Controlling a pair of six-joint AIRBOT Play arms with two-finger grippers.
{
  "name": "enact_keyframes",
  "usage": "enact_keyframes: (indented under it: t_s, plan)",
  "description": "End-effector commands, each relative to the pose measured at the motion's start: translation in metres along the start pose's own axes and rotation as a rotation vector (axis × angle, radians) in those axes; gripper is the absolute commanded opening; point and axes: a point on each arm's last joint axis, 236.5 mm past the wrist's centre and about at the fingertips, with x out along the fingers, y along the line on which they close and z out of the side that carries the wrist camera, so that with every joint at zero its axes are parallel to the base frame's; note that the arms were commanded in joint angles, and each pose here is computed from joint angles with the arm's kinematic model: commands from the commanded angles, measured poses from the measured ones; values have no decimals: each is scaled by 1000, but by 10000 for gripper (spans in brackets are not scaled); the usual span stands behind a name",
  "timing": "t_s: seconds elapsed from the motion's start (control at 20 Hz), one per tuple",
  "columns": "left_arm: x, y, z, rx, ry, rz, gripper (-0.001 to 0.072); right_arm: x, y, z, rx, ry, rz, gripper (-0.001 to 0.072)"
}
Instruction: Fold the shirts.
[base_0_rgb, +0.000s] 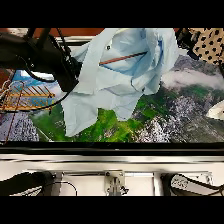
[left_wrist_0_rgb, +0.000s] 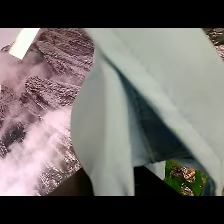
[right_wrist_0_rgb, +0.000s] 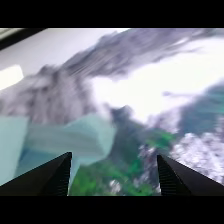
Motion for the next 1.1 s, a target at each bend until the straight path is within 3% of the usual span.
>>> enact_keyframes:
  t_s: [0.0,0.1,0.45,0.6,0.8,1.05]
  plan:
    - [5,-9,-9,-12,30,-39,54,3,33,-36,-523,67,395,630]
    - [7,-11,-12,-13,41,-48,54,8,62,-52,-886,47,493,630]
    - [9,-30,-6,14,40,-90,54,61,139,-83,-1390,87,523,631]
    - [9,-36,-4,24,36,-100,53,69,171,-86,-1452,47,549,631]
    - [7,-36,-3,25,32,-98,54,72,168,-90,-1478,80,527,631]
    - [4,-31,6,48,-8,-75,53,62,192,-104,-1494,56,646,631]
